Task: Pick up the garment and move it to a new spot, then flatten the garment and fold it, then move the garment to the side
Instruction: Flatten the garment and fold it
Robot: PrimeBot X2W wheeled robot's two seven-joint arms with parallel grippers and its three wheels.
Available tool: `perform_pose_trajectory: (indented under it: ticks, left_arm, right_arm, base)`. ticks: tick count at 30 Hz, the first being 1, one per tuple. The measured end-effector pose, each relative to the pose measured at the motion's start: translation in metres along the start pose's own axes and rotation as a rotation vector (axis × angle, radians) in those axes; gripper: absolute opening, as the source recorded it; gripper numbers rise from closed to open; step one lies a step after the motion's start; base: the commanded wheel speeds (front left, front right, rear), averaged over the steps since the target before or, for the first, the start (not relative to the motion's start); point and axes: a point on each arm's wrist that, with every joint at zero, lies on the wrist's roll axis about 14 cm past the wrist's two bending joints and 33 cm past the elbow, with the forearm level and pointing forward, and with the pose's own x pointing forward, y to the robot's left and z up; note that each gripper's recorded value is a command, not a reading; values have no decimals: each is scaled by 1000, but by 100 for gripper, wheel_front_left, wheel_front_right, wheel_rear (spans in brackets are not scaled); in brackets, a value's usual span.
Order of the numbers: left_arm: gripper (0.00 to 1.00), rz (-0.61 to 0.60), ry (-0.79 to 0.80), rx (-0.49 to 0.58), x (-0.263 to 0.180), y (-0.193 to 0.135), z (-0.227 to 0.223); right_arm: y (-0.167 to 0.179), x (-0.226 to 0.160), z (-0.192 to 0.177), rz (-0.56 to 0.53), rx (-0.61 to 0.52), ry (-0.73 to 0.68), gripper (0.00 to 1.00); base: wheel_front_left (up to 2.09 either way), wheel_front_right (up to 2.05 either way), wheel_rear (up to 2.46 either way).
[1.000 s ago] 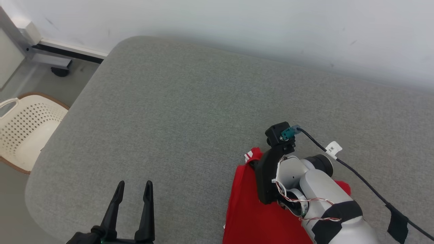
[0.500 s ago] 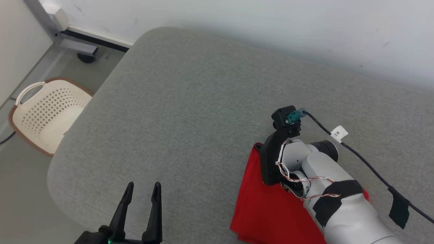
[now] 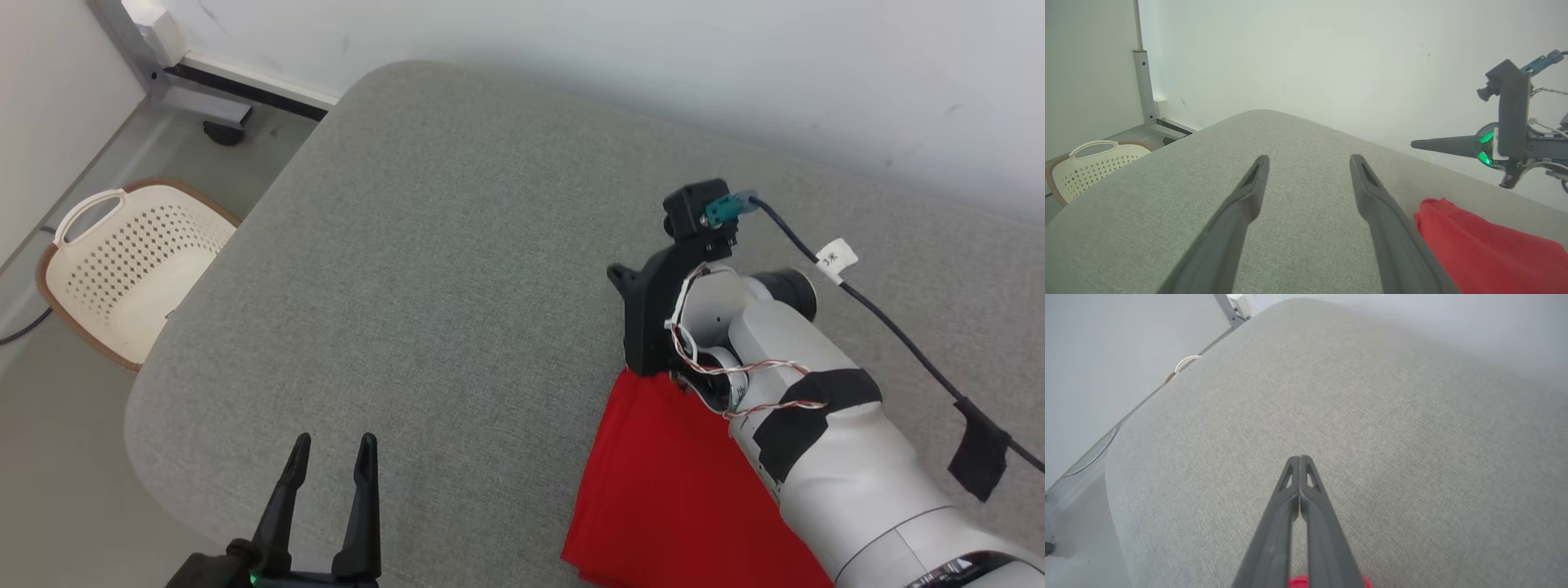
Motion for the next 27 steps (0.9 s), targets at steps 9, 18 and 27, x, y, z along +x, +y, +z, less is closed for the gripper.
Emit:
perform_pose_trajectory:
  ticks: [9, 18, 27]
  left_arm:
    - [100, -19, -19, 26, -1, -1, 5]
    - [100, -52, -13, 16, 5, -8, -1]
    - [100, -138, -11, 6, 18, -34, -5]
  right_arm:
    - [-17, -37, 57, -76, -39, -351, 100]
    - [-87, -124, 16, -324, -69, -591, 100]
    - [-106, -227, -45, -580, 12, -710, 100]
  base:
    - [0, 0, 0]
    - [0, 0, 0]
    - [0, 0, 0]
